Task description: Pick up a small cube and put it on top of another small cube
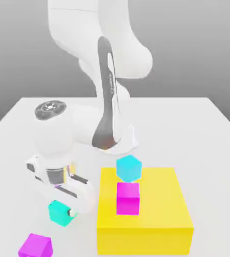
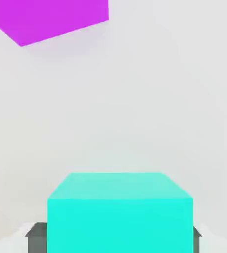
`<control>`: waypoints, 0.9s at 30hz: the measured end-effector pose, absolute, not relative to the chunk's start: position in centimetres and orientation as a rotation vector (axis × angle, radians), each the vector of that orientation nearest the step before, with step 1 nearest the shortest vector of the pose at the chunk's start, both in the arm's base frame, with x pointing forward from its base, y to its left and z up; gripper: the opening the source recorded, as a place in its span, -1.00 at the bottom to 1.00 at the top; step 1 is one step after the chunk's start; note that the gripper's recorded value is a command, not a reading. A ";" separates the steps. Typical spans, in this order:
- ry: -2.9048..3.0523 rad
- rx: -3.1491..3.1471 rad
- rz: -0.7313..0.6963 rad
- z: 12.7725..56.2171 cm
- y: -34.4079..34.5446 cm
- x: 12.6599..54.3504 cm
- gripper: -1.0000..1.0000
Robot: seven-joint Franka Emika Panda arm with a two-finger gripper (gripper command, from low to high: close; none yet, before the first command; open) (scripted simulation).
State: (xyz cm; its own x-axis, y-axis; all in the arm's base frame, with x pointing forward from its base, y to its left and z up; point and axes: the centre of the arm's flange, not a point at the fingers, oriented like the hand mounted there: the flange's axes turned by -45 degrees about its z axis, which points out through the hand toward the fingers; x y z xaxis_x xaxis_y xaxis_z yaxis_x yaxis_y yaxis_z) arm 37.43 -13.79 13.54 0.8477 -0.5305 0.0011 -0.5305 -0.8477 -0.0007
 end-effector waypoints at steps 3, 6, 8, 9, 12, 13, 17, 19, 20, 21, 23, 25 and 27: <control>0.868 -3.018 -0.002 14.1 -13.8 37.5 -1.00; 0.868 -3.017 -0.004 16.9 -13.8 37.5 -1.00; 0.867 -3.019 -0.002 18.8 -13.8 37.4 -1.00; 0.886 -3.015 -0.002 19.8 -13.3 37.8 -1.00; 0.972 -2.992 -0.005 22.8 -10.1 39.9 -1.00; 1.007 -2.982 -0.006 23.8 -8.9 40.5 -1.00; 1.180 -2.916 -0.008 28.0 -4.7 42.2 -1.00; 1.263 -2.878 -0.007 30.1 -2.4 42.7 -1.00; 1.299 -2.861 -0.006 31.2 -1.1 42.8 -1.00; 1.333 -2.843 -0.005 32.2 0.2 42.9 -1.00; 1.384 -2.819 -0.002 33.0 2.3 43.0 -1.00; 1.398 -2.814 -0.003 31.1 2.7 43.0 -1.00; 1.399 -2.812 -0.002 28.6 2.9 43.0 1.00</control>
State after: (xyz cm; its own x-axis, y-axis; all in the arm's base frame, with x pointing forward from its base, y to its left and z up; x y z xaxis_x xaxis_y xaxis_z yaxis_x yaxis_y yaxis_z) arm 42.95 2.92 28.57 0.6031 -0.7977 0.0012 -0.7977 -0.6031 -0.0009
